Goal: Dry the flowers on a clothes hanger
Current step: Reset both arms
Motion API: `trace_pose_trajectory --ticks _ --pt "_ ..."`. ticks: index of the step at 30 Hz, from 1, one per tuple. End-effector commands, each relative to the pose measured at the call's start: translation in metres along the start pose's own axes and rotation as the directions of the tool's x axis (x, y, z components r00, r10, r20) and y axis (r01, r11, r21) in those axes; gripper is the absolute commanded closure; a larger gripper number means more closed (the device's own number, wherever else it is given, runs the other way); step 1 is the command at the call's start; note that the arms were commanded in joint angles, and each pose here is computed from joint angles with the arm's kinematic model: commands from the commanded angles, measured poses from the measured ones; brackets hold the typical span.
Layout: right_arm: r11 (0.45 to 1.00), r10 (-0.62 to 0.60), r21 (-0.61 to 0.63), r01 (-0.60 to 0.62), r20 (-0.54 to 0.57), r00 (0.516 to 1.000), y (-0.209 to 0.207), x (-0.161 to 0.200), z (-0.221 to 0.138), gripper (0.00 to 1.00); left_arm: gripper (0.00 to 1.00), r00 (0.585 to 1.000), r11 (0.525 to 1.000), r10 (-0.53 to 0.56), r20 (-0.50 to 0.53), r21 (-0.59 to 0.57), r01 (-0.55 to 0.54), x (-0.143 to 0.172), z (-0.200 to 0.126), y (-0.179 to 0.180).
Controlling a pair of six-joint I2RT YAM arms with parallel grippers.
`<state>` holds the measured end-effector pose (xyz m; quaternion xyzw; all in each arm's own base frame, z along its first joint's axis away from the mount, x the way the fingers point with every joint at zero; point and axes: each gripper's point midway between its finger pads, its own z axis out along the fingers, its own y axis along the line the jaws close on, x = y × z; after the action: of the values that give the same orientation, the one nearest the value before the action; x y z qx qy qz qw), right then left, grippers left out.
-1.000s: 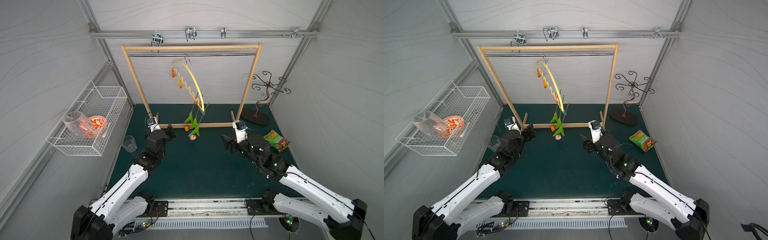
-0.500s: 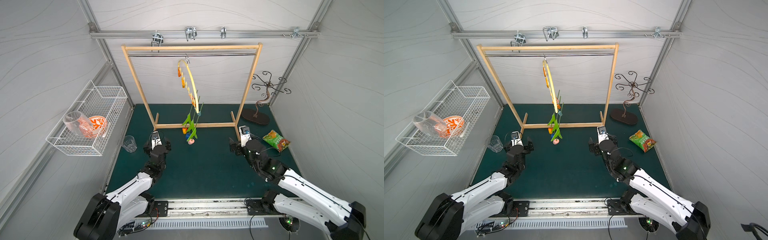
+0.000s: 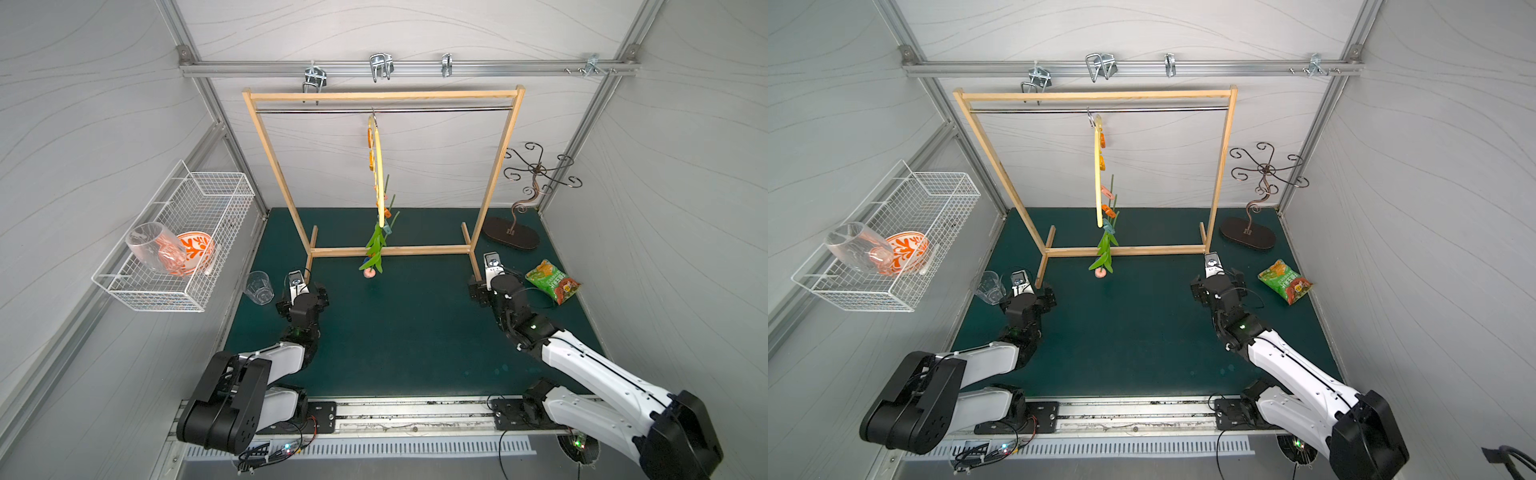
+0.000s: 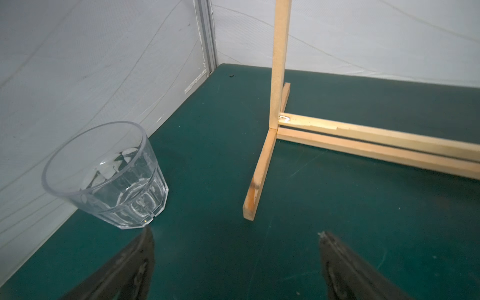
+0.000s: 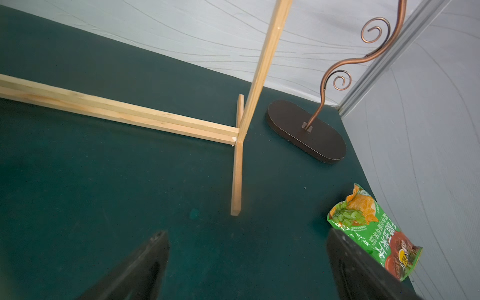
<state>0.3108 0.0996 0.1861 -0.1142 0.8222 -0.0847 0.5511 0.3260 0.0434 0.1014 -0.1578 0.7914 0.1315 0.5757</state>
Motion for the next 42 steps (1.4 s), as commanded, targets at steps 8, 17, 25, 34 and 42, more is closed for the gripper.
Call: trace_pose_trajectory --ticks 8,17,25,34,42 --pt "0.982 0.183 0.05 -0.183 -0.005 0.983 -0.04 0.034 0.038 0.01 0.01 0.998 0.996 -0.019 0.056 0.09 0.014 -0.036 0.021 -0.017" --pt "0.941 0.318 0.117 -0.318 0.021 0.948 -0.072 0.068 0.082 0.01 0.0 0.997 0.997 -0.027 0.069 0.075 0.022 -0.016 0.043 -0.015" --pt "0.936 0.336 0.063 -0.346 0.132 0.933 -0.077 0.076 0.095 0.01 0.0 0.999 0.998 0.004 -0.038 0.062 -0.002 -0.012 0.061 -0.02" --pt "0.977 0.214 0.015 -0.214 0.015 0.977 -0.045 0.076 0.12 0.01 0.0 1.0 0.998 0.004 -0.026 0.06 -0.003 -0.014 0.062 -0.02" --pt "0.974 0.225 0.006 -0.225 -0.006 0.974 -0.045 0.077 0.121 0.01 0.0 1.0 0.998 0.004 -0.026 0.059 -0.002 -0.014 0.061 -0.02"
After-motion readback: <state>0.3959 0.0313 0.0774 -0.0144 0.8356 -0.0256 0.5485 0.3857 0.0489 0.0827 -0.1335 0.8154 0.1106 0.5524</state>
